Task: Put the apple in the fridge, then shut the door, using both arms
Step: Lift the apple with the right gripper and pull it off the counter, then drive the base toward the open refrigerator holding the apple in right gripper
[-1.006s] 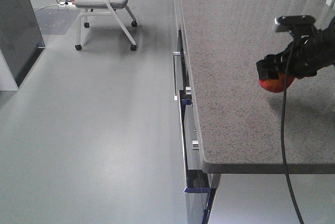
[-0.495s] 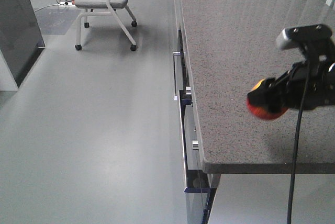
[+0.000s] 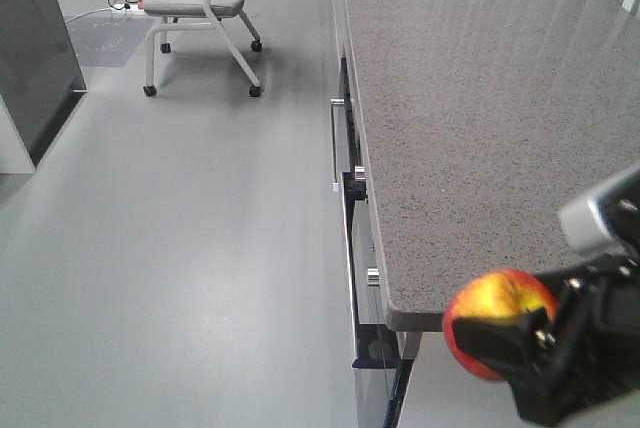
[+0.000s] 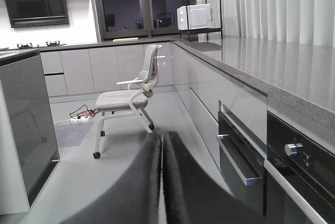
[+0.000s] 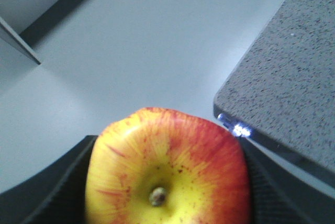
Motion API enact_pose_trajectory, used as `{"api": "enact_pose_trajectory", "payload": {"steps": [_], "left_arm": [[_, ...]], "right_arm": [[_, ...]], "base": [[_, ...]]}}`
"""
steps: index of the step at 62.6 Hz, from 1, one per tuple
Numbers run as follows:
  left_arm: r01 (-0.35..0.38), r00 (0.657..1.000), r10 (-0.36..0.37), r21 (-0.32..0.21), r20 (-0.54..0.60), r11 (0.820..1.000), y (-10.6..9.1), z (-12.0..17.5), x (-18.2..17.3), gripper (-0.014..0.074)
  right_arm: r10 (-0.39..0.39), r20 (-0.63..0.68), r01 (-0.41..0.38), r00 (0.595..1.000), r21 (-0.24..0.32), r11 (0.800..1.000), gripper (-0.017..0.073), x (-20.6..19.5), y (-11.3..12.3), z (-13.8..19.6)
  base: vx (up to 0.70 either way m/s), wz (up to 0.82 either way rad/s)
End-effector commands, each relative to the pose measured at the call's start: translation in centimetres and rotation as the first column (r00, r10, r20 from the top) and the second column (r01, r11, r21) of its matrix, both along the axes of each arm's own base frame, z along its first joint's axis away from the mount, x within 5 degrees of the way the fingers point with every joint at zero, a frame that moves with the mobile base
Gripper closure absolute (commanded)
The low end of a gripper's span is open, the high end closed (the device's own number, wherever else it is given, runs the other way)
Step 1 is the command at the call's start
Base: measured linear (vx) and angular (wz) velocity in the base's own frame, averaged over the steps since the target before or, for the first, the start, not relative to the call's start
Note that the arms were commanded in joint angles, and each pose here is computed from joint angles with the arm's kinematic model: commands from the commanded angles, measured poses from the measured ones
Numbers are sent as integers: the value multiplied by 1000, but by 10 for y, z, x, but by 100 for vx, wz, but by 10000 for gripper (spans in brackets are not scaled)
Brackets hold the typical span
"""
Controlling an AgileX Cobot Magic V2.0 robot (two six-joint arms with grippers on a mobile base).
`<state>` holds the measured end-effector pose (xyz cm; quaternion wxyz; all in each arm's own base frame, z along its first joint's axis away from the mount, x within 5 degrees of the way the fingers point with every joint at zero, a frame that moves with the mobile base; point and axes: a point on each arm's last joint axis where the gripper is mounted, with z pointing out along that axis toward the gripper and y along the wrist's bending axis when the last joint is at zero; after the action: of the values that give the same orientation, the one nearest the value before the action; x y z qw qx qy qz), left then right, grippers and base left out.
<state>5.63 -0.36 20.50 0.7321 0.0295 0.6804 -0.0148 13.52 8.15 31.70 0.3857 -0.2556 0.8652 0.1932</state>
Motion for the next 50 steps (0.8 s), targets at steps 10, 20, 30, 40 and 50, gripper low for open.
{"api": "enact_pose_trajectory", "payload": {"steps": [10,20,30,40,50], "left_arm": [[10,997,-9,-19,71,1000,0,1,-1,600],[10,997,-9,-19,71,1000,0,1,-1,600],[10,997,-9,-19,71,1000,0,1,-1,600],[10,997,-9,-19,71,1000,0,1,-1,600],[10,997,-9,-19,71,1000,0,1,-1,600]], "right_arm": [[36,112,-44,993,65,997,148,-47,-14,23],[52,160,-65,986,76,995,148,-67,-21,28],[50,195,-68,980,89,994,148,-75,-24,31],[50,197,-68,979,89,994,148,-75,-24,31],[50,197,-68,979,89,994,148,-75,-24,31]], "base": [[0,0],[0,0],[0,0],[0,0],[0,0]]}}
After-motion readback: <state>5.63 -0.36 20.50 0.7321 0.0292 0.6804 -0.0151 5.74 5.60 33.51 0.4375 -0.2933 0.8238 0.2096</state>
